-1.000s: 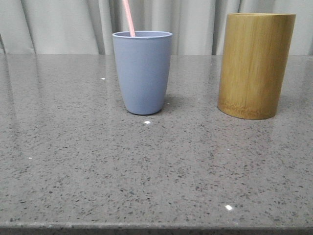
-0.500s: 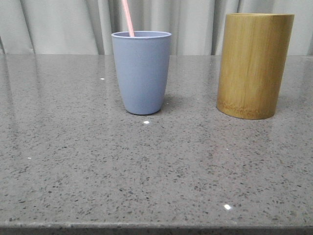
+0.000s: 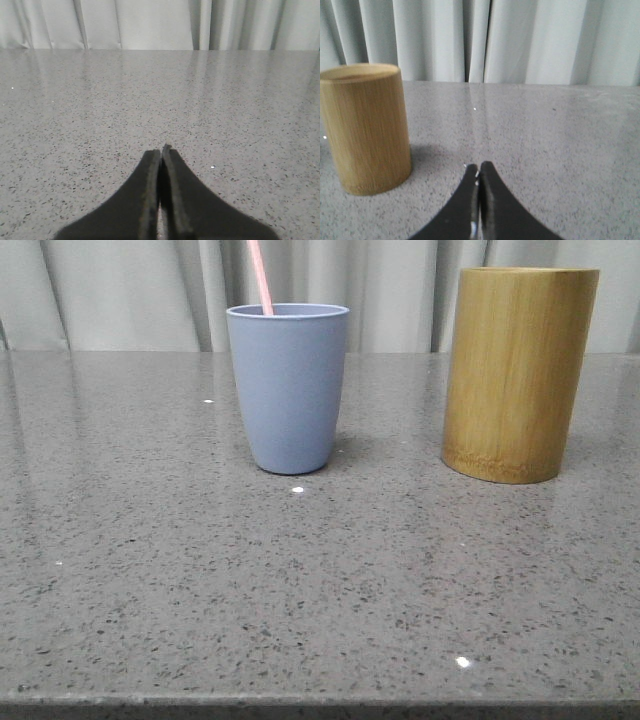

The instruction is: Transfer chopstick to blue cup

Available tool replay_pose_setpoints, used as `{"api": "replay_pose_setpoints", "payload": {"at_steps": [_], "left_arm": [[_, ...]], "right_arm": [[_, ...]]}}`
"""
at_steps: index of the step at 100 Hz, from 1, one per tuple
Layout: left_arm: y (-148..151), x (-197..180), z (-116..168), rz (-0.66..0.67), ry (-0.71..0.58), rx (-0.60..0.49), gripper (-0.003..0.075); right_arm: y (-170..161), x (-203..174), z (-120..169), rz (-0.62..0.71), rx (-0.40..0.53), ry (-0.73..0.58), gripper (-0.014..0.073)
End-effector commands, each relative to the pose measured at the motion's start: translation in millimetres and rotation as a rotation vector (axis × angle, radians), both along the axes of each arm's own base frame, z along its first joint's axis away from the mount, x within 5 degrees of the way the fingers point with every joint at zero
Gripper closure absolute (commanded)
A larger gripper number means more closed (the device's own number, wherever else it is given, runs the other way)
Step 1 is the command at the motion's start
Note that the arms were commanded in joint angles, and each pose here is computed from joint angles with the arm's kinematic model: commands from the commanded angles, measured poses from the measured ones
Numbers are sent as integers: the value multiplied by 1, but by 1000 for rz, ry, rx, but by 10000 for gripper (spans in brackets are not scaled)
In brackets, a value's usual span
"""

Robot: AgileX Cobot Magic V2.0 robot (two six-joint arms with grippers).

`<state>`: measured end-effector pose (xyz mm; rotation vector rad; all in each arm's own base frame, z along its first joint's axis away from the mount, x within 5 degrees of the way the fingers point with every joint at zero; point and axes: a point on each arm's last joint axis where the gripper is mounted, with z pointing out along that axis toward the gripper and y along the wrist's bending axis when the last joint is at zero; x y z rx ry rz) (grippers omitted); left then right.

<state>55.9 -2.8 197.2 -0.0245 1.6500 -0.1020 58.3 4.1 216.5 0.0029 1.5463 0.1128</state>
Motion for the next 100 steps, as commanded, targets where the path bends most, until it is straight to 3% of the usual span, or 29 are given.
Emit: {"api": "replay_pose_setpoints", "payload": {"at_steps": [1,14,100], "left_arm": [[0,-2,7,2,-110,-14,739],[0,-2,7,2,-110,-14,739],[0,-2,7,2,-110,-14,739]], "right_arm": [[-1,-3,5,-15,-4,-111,700],[-1,-3,-10,-15,1,-71,700],[-1,-3,-11,-15,1,-71,700]]}}
